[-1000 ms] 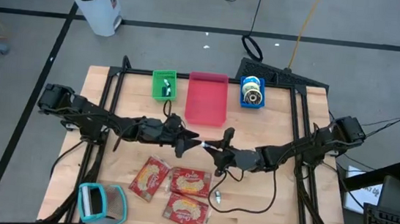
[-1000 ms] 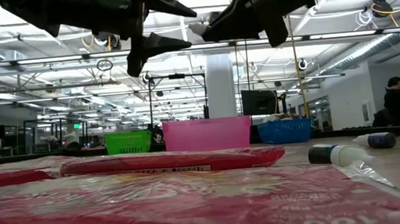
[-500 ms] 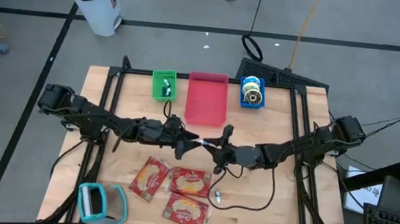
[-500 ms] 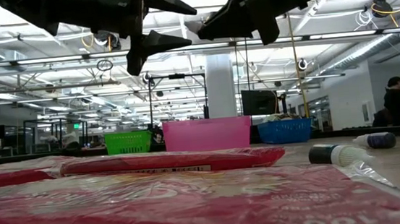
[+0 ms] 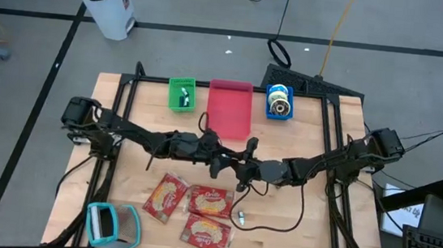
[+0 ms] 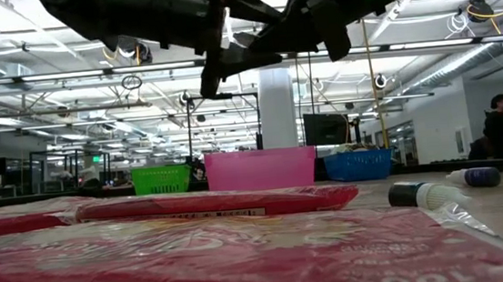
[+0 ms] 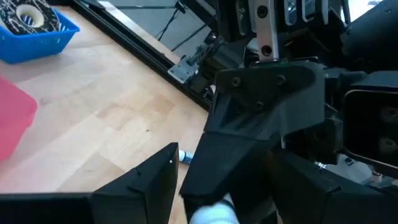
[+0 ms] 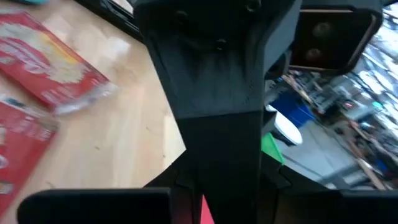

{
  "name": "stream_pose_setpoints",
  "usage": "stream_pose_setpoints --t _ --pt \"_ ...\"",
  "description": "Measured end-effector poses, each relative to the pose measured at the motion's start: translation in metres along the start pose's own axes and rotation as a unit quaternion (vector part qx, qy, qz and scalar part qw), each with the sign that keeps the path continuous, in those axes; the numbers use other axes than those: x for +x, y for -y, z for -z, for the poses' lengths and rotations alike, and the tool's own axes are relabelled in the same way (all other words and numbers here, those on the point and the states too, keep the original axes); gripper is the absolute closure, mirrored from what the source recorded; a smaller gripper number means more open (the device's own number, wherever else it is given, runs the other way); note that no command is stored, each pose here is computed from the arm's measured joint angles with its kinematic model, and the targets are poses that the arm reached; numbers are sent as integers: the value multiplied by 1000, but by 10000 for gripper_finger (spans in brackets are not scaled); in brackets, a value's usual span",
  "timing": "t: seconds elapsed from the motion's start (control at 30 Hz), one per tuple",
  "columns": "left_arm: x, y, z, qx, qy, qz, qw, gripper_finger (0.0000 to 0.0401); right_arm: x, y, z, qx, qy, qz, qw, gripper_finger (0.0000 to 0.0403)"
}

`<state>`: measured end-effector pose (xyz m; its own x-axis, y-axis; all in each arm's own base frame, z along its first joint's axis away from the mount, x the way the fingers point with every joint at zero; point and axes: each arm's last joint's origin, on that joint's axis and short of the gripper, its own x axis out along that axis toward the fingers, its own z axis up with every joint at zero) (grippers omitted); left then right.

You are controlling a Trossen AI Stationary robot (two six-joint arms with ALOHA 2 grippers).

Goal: Pick & Place Food Item
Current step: Put the bottom violet food coloring bottle into the green bin

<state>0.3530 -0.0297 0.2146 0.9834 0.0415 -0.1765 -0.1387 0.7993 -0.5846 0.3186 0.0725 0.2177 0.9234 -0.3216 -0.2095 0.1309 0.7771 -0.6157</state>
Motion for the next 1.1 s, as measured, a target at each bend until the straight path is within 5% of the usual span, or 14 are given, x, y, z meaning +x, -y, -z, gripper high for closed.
stream_pose_setpoints --t 0.27,0.6,0.87,1.1 --pt "-2 -2 -4 -2 -4 -2 1000 185 -2 0 0 -20 -22 34 999 339" --pt "-2 -6 -6 -2 -6 -9 1000 304 -2 -1 0 -21 -22 32 999 331" --pt "-4 -24 -23 24 -17 -15 999 311 -13 -11 -6 63 -34 72 995 262" --pt "-20 -41 -43 45 -26 -86 995 330 -24 -25 -8 76 -43 52 995 232"
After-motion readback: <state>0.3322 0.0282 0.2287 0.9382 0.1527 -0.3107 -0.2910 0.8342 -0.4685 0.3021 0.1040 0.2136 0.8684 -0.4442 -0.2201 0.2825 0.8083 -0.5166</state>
